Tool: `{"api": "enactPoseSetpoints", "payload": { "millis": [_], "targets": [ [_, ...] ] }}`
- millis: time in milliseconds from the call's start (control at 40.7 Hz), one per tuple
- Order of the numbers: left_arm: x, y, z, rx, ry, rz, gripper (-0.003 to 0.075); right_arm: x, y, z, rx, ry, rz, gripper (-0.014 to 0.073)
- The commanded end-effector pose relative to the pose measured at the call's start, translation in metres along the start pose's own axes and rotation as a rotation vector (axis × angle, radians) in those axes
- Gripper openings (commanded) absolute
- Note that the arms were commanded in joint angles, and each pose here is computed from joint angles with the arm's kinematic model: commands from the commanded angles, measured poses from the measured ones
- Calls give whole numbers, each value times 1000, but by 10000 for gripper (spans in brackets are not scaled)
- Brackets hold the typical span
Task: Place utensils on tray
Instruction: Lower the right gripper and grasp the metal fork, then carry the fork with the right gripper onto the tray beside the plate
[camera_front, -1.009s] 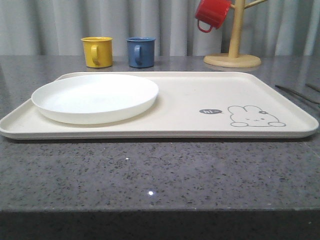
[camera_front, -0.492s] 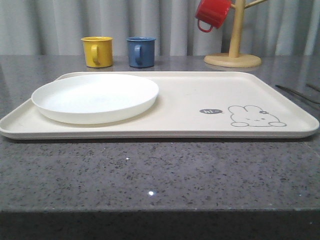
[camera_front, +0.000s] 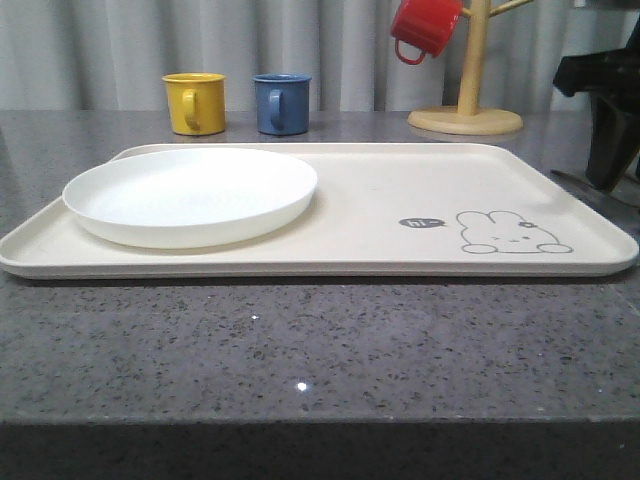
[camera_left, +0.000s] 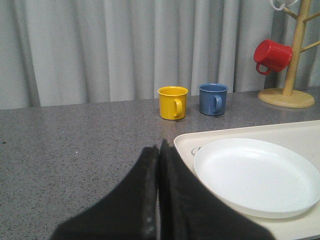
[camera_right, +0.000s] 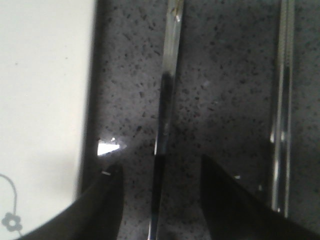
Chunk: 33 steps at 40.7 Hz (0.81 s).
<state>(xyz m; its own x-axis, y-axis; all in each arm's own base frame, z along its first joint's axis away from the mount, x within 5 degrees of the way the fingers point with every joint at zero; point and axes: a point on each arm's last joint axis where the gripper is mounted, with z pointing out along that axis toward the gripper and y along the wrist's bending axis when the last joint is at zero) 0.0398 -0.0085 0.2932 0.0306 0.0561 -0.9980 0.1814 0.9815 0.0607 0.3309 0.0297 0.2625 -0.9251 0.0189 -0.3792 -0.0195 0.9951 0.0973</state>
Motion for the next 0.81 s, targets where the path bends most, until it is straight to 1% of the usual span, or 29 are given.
{"api": "enactPoseSetpoints", "payload": {
  "millis": [0,49,98,221,271,344,369,394,467,566,640,713,787],
  "targets": [
    [-15,1,-1,-9,-99,-18,-18,-12,3,-13,-15,-88,1,380],
    [-15,1,-1,-9,-99,-18,-18,-12,3,-10,-18,-80,5,367],
    [-15,1,-1,-9,-99,-18,-18,-12,3,-8,-19,-75,6,331],
    [-15,1,-1,-9,-99,-18,-18,-12,3,-8,-19,-74,7,148],
    [-15,1,-1,-9,-99,-18,-18,-12,3,-8,-19,-74,7,53],
    [-15,1,-1,-9,-99,-18,-18,-12,3,-8,-19,-74,7,-44],
    [-15,1,-1,-9,-99,-18,-18,-12,3,-8,-19,-74,7,-64],
    [-15,1,-1,-9,-99,-18,-18,-12,3,-8,-19,-74,7,-73],
    [-15,1,-1,-9,-99,-18,-18,-11,3,-10,-19,-73,6,-59],
    [-15,1,-1,-9,-99,-18,-18,-11,2,-22,-5,-84,-11,-59],
    [-15,1,-1,-9,-99,-18,-18,-12,3,-38,2,-105,-12,-59],
    [-15,1,-1,-9,-99,-18,-18,-15,5,-57,1,-122,13,-59],
    [-15,1,-1,-9,-99,-18,-18,-18,12,-77,7,-136,16,-59]
  ]
}}
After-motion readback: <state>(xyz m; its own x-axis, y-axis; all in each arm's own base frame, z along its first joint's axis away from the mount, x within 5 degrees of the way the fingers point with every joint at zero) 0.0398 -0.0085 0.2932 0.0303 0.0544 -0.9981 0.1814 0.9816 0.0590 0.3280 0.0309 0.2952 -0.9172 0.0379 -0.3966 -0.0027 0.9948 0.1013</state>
